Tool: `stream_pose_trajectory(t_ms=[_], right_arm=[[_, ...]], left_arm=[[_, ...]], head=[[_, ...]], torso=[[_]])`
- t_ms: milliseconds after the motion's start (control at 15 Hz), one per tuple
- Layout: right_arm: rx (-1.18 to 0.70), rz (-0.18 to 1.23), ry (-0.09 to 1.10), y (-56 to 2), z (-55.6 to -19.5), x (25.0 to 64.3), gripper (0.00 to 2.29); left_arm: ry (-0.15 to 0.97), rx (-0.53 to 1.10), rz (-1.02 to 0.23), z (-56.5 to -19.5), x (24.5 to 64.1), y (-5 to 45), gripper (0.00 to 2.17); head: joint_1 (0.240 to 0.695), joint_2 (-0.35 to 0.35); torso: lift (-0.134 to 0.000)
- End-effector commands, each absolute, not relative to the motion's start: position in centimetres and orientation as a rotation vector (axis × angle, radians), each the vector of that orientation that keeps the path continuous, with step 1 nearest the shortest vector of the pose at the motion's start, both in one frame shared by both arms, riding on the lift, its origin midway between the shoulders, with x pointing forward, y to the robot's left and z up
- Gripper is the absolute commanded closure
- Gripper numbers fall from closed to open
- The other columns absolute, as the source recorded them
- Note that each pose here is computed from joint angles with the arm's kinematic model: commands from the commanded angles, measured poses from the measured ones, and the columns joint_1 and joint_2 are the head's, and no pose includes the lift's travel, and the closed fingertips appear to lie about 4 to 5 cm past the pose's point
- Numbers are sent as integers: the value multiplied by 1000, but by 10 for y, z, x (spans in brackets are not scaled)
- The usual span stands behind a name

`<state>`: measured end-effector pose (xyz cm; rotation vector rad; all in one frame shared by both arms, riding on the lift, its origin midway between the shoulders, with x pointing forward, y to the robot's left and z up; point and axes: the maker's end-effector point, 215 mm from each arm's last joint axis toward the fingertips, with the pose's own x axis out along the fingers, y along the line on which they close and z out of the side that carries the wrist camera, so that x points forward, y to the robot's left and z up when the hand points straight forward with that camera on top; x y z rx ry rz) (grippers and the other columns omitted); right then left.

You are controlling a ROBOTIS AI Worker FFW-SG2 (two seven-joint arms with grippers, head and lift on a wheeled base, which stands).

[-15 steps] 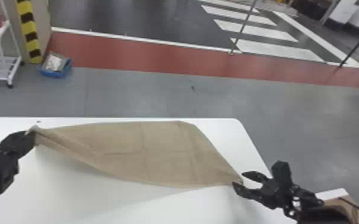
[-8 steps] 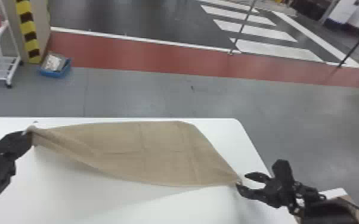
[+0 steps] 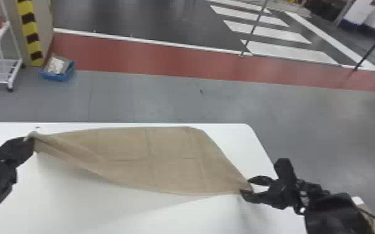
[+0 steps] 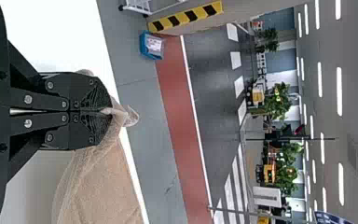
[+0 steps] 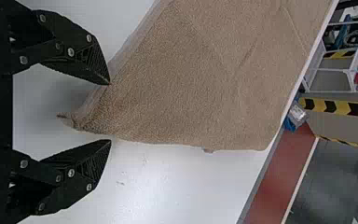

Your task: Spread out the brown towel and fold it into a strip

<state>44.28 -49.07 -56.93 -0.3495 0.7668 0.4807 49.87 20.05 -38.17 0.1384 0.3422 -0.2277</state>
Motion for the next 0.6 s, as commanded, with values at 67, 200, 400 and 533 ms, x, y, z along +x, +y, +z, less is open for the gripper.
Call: stream_pose_trajectory(t_ms=[67,200,400,533], right_arm=[[-324,513,779,-486,-566,442,529],[-343,523,797,-491,-567,439,529],[-382,528,829,-497,-570,435,529],[-408,533,845,-499,-571,435,529]], left_arm=[[335,143,-226,-377,499,203,2003],[335,143,-226,-377,499,203,2003],[335,143,-231,-378,498,200,2003],[339,145,-230,-379,498,200,2003]], head=[[695,-331],[695,-323],[695,-332],[695,-338]], torso=[[0],[0],[0],[0]])
